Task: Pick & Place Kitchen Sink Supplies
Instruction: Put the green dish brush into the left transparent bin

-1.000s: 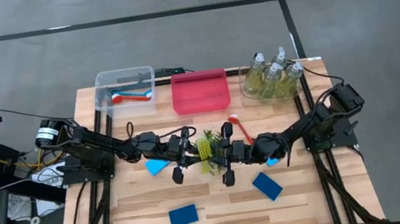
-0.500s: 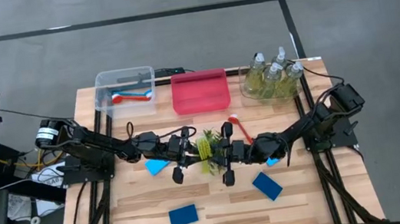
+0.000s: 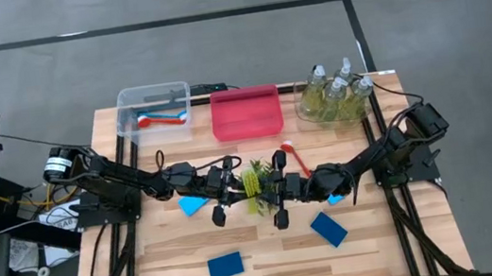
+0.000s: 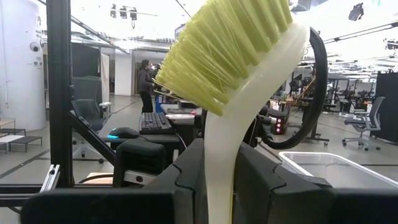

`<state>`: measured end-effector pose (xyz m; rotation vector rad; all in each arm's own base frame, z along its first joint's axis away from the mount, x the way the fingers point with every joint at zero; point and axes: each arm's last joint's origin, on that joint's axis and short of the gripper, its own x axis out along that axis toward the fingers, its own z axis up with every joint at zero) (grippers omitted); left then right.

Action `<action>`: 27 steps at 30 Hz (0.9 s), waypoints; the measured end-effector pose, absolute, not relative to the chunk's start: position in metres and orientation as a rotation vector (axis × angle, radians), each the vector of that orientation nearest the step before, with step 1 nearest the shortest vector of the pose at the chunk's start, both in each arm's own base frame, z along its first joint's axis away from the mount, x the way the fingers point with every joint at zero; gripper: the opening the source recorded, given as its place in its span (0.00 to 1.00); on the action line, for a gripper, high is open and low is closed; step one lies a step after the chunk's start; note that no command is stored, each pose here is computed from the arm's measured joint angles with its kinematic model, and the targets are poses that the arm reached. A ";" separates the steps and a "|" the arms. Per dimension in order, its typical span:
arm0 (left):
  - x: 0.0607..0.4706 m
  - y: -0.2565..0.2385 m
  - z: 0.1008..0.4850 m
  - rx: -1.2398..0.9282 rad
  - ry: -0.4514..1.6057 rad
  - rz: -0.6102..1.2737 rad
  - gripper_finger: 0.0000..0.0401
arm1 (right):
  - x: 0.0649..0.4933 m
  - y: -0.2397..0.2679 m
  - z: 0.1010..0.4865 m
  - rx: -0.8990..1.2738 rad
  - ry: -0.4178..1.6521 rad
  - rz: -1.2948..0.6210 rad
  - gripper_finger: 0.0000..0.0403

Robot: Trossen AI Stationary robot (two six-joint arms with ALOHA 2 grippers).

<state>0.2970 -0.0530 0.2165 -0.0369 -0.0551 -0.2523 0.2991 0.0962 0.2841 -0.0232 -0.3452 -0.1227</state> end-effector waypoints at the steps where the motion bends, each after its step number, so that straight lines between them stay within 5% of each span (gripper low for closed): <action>1: 0.297 -0.053 0.217 -0.037 -0.055 -0.252 0.13 | 0.299 0.096 0.284 -0.023 -0.345 -0.123 0.16; 14: 0.297 -0.053 0.216 -0.065 -0.052 -0.253 0.13 | 0.299 0.097 0.283 -0.029 -0.330 -0.121 0.17; 27: 0.291 -0.052 0.229 -0.076 -0.089 -0.249 0.13 | 0.286 0.092 0.294 -0.017 -0.210 -0.098 0.36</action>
